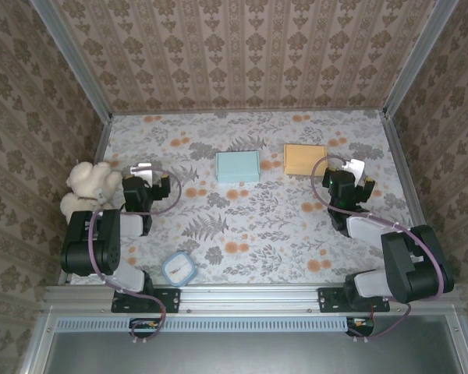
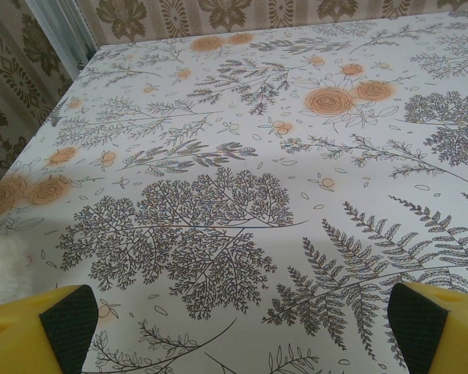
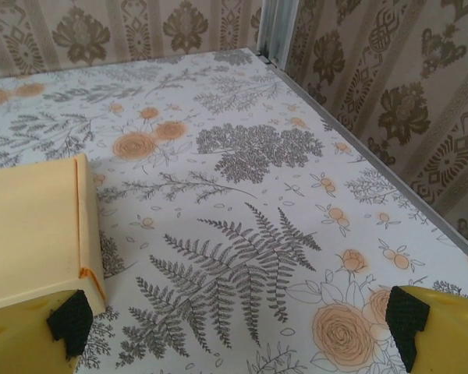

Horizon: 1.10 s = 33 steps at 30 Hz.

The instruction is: Fold the paper box

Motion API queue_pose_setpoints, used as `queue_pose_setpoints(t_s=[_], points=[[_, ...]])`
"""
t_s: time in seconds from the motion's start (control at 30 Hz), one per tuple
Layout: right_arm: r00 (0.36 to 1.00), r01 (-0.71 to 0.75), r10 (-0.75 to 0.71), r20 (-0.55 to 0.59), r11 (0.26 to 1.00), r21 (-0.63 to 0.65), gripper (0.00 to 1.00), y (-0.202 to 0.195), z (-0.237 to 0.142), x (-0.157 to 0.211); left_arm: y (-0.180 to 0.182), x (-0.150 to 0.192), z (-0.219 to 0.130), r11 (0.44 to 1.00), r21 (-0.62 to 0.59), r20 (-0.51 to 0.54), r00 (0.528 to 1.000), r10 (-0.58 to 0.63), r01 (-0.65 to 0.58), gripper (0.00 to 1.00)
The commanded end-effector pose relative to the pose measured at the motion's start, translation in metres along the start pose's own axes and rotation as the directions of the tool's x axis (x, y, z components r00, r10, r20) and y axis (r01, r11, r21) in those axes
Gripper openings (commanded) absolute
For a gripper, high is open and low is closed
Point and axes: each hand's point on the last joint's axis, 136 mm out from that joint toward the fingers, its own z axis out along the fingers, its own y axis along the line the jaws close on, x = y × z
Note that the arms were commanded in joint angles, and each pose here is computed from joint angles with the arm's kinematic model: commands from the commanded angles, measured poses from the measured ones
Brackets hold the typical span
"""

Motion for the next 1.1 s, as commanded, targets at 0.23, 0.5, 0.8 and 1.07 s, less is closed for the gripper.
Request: queue_pose_setpoints(t_s=[0.23,0.5,0.8,1.07], points=[[0.994,-0.025,0.029,0.105,0.999,-0.039,1.00,0.000,-0.007,-0.014,0.000,-0.008,0.002,1.000,0.008,0.017,1.000,0.007,-0.007,1.00],[0.975,-0.033,0.047,0.217,0.997,-0.067,1.00,0.001,-0.008,-0.008,0.000,-0.008,0.002,1.000,0.009,0.018,1.000,0.007,-0.007,1.00],[0.981,0.026,-0.001,0.192,0.991,-0.130,1.00,0.018,-0.010,-0.006,0.000,-0.008,0.002,1.000,0.009,0.019,1.000,0.006,-0.006,1.00],[0.977,0.067,-0.032,0.209,0.984,-0.162,1.00,0.028,-0.013,-0.004,0.000,-0.008,0.002,1.000,0.009,0.017,1.000,0.006,-0.007,1.00]])
